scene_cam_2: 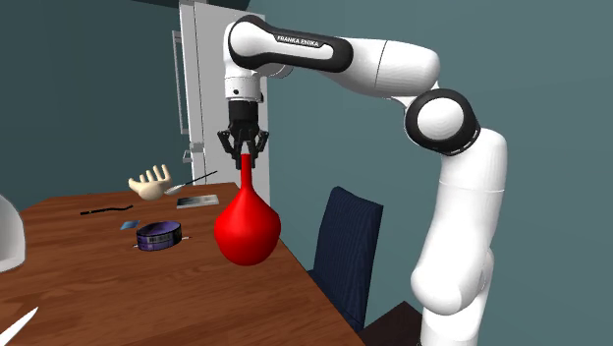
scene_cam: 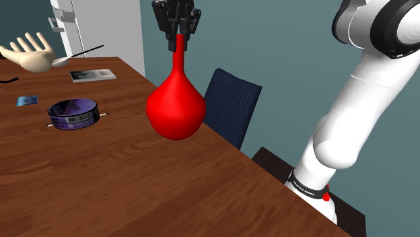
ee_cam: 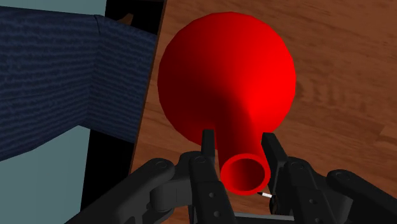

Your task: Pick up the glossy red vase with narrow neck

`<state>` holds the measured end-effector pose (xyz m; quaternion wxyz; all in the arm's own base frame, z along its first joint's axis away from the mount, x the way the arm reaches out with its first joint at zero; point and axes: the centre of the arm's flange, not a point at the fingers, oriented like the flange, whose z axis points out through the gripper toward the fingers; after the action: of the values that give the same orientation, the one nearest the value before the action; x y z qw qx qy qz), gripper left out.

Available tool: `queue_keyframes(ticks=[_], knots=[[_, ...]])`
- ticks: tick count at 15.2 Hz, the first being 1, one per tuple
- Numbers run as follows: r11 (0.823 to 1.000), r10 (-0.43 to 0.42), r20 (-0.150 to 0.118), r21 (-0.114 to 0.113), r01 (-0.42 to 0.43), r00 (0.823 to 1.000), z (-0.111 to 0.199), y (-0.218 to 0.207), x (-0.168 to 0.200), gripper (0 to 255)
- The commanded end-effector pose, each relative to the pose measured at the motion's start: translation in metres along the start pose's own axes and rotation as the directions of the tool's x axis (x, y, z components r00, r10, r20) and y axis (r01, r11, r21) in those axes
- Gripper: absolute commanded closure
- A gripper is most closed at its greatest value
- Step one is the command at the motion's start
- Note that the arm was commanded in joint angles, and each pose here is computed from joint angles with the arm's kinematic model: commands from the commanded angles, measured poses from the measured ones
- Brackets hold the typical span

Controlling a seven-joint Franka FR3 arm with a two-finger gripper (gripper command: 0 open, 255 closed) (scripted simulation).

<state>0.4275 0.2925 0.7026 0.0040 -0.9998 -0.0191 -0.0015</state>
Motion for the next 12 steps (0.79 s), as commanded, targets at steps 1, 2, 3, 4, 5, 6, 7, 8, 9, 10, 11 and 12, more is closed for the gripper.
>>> queue_keyframes(ticks=[1,2,3,4,5,6,7,8,9,10,11,12], knots=[[1.0,0.0,0.001,0.0,0.0,1.0,0.0,0.0,0.0,255],[1.0,0.0,0.001,0.0,0.0,1.0,0.0,0.0,0.0,255],[1.0,0.0,0.001,0.0,0.0,1.0,0.001,0.0,0.0,255],[1.0,0.0,0.001,0.0,0.0,1.0,-0.005,0.0,0.0,255],[1.0,0.0,0.001,0.0,0.0,1.0,-0.01,0.0,0.0,255],[1.0,0.0,0.001,0.0,0.0,1.0,-0.015,0.0,0.0,255],[1.0,0.0,0.001,0.0,0.0,1.0,-0.02,0.0,0.0,255],[1.0,0.0,0.001,0.0,0.0,1.0,-0.026,0.0,0.0,255],[1.0,0.0,0.001,0.0,0.0,1.0,-0.031,0.0,0.0,255],[1.0,0.0,0.001,0.0,0.0,1.0,-0.036,0.0,0.0,255],[1.0,0.0,0.001,0.0,0.0,1.0,-0.042,0.0,0.0,255],[1.0,0.0,0.001,0.0,0.0,1.0,-0.047,0.0,0.0,255]])
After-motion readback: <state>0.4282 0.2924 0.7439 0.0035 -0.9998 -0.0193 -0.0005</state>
